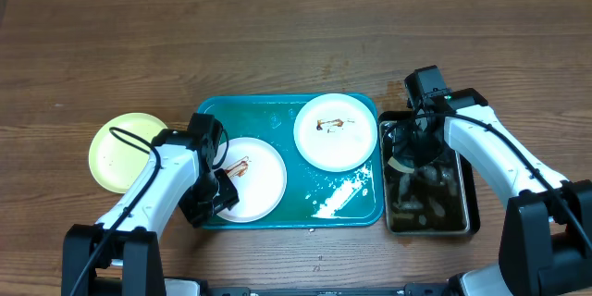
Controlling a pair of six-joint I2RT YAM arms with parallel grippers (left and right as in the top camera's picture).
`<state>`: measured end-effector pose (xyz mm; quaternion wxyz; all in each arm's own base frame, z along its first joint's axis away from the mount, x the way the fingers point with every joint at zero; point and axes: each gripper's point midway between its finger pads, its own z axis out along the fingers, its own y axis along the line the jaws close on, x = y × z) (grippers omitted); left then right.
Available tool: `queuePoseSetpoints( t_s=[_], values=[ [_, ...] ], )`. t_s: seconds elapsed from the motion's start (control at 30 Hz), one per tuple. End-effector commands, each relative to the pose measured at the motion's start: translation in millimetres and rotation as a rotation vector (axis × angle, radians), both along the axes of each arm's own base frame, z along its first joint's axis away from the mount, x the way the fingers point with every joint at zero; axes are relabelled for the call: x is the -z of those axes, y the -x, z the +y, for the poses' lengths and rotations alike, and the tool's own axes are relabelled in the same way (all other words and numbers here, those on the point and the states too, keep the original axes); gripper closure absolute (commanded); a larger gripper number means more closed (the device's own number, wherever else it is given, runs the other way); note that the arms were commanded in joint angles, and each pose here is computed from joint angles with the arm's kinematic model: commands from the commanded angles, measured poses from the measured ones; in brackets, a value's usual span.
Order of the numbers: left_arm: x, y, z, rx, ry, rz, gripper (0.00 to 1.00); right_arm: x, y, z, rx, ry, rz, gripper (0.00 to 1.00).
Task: Clean dirty plates on tray and stack at the side
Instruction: 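Slide the front white plate leftward on the tray with the left gripper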
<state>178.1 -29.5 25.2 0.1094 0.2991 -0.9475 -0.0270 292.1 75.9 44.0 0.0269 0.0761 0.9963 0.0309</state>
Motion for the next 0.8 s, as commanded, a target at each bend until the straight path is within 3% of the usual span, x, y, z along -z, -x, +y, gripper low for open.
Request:
queuePoseSetpoints(
  t_s=[0.0, 0.3, 0.4, 0.53, 0.6, 0.77],
  values=[
    [2, 1, -2, -0.02, 0.012, -0.01, 0.48, -6, -6, 4, -0.01, -0.009, -0.017, 0.96],
    [23, -9, -3, -0.018, 0.016, -0.09, 0.57, -5, 3, 1, -0.009, -0.001, 0.016, 0.96],
    [24, -11, -3, -0.018, 0.016, -0.102, 0.66, -5, 4, 1, -0.009, 0.001, 0.022, 0.96],
    [24, -14, -3, -0.017, 0.018, -0.113, 0.89, -6, 4, 1, -0.009, 0.001, 0.024, 0.96],
    [24, -15, -2, -0.017, 0.014, -0.118, 0.95, -7, 5, 1, -0.008, 0.001, 0.023, 0.96],
    [19, -25, 4, 0.037, -0.017, -0.149, 0.96, -23, -1, 2, -0.008, -0.004, 0.002, 0.96]
  ],
)
